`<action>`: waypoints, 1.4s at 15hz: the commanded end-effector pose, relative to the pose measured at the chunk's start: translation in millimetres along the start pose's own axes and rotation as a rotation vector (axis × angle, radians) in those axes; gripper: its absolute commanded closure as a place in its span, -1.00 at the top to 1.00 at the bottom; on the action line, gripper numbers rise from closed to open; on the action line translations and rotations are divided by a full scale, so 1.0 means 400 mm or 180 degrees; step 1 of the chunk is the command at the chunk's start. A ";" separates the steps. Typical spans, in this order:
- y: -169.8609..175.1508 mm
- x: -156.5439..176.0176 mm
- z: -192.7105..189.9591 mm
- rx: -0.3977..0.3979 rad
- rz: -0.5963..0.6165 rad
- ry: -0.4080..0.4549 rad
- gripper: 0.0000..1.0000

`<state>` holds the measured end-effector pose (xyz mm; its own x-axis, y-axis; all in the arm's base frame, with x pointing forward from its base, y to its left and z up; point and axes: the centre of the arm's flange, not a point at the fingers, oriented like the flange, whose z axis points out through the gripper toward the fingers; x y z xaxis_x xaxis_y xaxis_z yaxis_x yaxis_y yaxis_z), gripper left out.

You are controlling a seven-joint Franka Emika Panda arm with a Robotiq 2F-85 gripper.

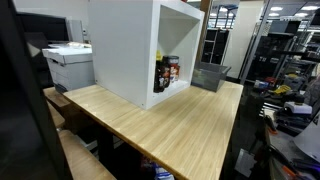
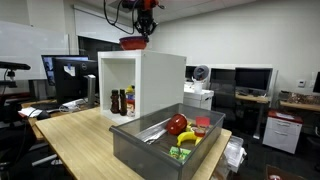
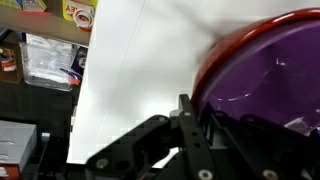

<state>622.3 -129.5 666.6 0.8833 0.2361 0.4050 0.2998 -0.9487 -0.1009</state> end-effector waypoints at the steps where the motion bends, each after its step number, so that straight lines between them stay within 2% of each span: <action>1: 0.027 -0.001 0.043 0.0170 0.0028 -0.0175 -0.95; 6: 0.034 0.001 0.044 0.0241 0.0047 -0.0237 -0.95; 7: 0.014 -0.002 0.014 0.0169 0.0054 -0.0110 -0.79; 19: 0.015 0.002 0.017 0.0178 0.0049 -0.0127 -0.79; 20: 0.015 0.002 0.016 0.0152 0.0062 -0.0135 -0.95; 21: 0.014 0.003 0.014 0.0147 0.0065 -0.0129 -0.95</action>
<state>627.1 -133.4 661.6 0.9005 0.2306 0.3686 0.3048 -0.9394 -0.1569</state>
